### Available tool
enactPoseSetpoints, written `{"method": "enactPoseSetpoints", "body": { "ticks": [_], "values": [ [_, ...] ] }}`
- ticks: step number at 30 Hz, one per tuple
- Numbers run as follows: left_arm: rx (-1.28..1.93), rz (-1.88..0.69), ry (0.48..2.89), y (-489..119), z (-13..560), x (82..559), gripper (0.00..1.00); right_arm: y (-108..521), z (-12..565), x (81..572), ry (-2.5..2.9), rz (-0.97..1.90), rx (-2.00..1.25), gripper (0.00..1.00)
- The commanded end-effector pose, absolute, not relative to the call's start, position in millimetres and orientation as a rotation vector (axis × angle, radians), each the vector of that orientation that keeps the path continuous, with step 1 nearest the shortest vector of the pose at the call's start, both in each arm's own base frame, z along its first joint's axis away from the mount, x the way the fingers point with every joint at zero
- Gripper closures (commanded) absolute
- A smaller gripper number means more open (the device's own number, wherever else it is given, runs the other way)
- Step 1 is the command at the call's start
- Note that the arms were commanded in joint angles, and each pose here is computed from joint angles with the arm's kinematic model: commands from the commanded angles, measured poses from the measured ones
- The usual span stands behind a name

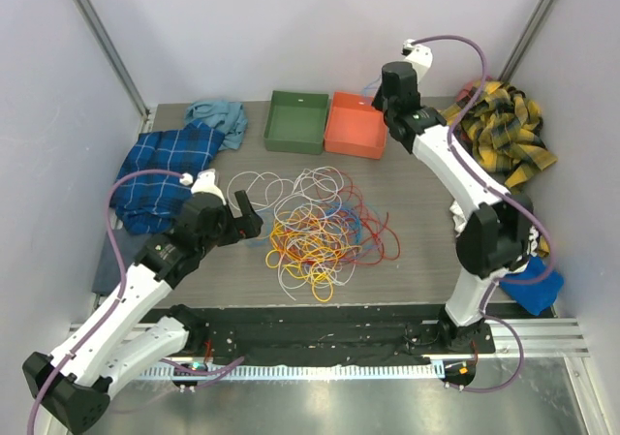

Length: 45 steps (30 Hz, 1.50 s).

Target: Untangle the cables

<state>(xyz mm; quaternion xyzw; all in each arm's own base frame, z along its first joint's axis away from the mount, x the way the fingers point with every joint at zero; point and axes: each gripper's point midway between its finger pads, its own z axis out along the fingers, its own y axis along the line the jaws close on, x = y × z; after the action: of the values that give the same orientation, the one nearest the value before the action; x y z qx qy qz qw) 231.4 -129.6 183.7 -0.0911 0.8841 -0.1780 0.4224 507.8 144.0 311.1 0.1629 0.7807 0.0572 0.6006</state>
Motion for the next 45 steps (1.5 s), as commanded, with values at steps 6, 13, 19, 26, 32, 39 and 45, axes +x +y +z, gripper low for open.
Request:
{"method": "enactPoseSetpoints", "body": {
  "ticks": [6, 13, 19, 26, 32, 39, 45],
  "values": [
    [-0.226, -0.432, 2.178, -129, 195, 239, 0.00, 161, 291, 579, 1.773, 0.234, 0.381, 0.99],
    [-0.228, -0.410, 2.193, -127, 196, 239, 0.00, 161, 246, 611, 1.815, 0.194, 0.392, 0.99],
    [-0.223, -0.395, 2.180, -126, 199, 242, 0.00, 165, 263, 601, 1.825, 0.173, 0.429, 0.13],
    [-0.237, -0.437, 2.178, -134, 198, 246, 0.00, 197, 303, 500, 1.776, 0.232, 0.334, 0.07],
    [-0.243, -0.462, 2.219, -144, 188, 250, 0.00, 220, 214, 401, 1.983, 0.238, 0.196, 0.16],
    [-0.252, -0.475, 2.251, -155, 184, 259, 0.00, 188, 135, 334, 2.122, 0.235, 0.238, 0.27],
    [-0.286, -0.475, 2.277, -156, 172, 259, 0.01, 184, 108, 309, 2.204, 0.273, 0.227, 0.38]
  ]
}}
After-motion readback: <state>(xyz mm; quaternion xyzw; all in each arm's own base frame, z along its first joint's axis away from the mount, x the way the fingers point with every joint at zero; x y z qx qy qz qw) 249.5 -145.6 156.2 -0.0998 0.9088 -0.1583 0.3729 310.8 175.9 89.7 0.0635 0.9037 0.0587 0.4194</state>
